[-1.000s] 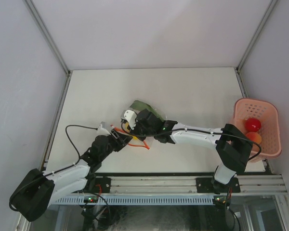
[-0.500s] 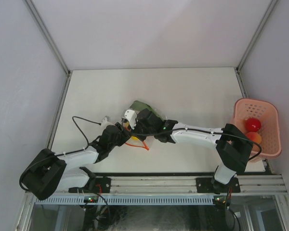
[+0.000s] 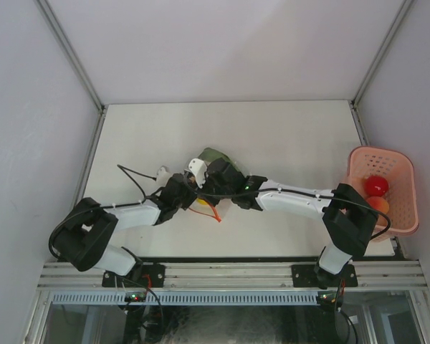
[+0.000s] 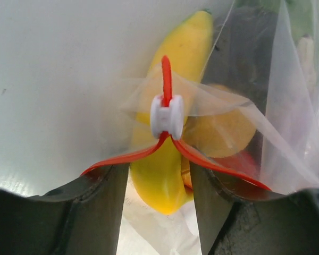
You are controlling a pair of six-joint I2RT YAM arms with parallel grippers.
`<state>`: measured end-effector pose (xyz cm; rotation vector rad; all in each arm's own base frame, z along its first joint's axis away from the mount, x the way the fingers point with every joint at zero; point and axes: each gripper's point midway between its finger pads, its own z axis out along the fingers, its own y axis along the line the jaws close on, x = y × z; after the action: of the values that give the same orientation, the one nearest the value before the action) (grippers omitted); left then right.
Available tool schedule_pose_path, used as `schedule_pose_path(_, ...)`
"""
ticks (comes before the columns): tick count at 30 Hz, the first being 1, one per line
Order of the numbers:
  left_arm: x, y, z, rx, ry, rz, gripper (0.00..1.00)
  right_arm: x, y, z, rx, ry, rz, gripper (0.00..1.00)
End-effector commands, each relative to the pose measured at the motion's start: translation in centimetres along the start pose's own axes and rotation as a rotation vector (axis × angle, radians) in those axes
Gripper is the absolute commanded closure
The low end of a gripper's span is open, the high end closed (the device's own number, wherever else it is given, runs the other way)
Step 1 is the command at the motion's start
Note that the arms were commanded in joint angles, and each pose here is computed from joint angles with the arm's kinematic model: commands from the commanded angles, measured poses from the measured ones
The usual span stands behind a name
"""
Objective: Open the zip-top bag and remove the fake food
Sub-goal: Pick up the fake fruit from the zipper food storage bag.
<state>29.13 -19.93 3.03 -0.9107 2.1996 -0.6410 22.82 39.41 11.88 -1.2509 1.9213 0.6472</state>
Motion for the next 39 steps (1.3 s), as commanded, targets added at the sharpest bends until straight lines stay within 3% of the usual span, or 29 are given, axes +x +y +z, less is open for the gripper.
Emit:
schedule_pose_path(1,1.1,3.2,0.4,-0.150,0.022,0.001,0.50,-3.9,0.5,-1.4,-0.034,-0.107,0.025,1.00)
schedule_pose_path(7,0.9,3.2,0.3,-0.148,0.017,0.051,0.70,-3.7,-0.3,-1.5,-0.031,-0.106,0.051,1.00)
schedule_pose_path(12,-0.6,1.6,-1.3,-0.101,-0.010,0.126,0.78,-3.3,-1.4,-1.4,0.003,-0.096,0.048,1.00)
schedule_pose_path(18,-1.7,-0.1,-4.3,-0.008,-0.021,0.141,0.79,-2.1,-2.6,-0.5,0.047,-0.058,0.027,1.00)
schedule_pose_path(27,-1.2,0.6,-6.5,0.051,0.015,0.147,0.83,-1.0,-3.9,0.3,0.127,-0.021,-0.036,1.00)
schedule_pose_path(39,-1.4,0.8,-9.8,0.131,0.040,0.142,0.85,-0.3,-3.3,0.8,0.107,-0.010,-0.097,1.00)
